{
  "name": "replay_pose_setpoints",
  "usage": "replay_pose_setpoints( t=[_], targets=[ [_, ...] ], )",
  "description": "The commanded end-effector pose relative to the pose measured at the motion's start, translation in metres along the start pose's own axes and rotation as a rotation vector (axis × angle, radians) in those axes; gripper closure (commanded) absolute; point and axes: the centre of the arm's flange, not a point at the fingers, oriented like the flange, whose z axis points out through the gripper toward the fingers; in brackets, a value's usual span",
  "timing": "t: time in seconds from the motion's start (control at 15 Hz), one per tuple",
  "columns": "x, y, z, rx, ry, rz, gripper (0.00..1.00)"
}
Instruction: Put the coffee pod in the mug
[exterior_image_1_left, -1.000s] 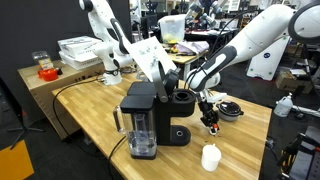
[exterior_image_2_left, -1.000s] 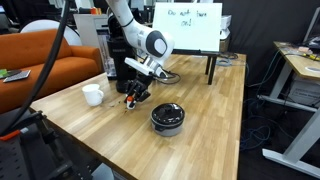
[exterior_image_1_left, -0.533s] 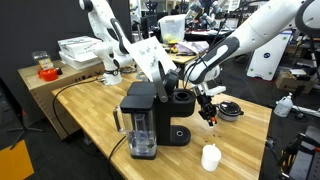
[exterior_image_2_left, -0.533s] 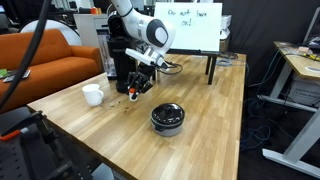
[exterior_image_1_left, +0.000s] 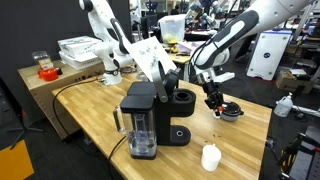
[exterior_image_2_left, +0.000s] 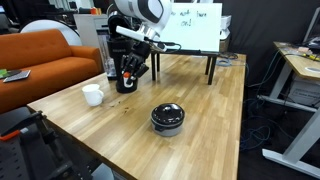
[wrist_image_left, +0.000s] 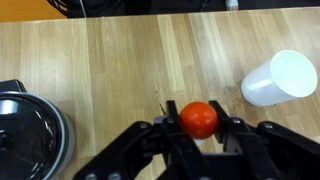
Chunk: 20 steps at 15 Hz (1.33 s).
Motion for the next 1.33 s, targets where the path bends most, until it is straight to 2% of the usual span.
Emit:
replay_pose_setpoints(
  t=[0.0,0.2,0.47,0.67,1.0,1.27],
  targets=[
    [-0.047,-0.005,-0.001,-0.048,0.049,0.025,0.9],
    [-0.07,-0.025,-0.014,-0.101,0.109,0.01,0.9],
    [-0.095,-0.061,-0.026,-0.249,0.188,-0.024,0.9],
    [-0.11,-0.085,-0.017,-0.325,0.193,-0.079,0.9],
    [-0.114,-0.115,0.013,-0.347,0.191,-0.161,0.9],
    [-0.093,-0.154,0.019,-0.336,0.249,-0.206,0.9]
  ],
)
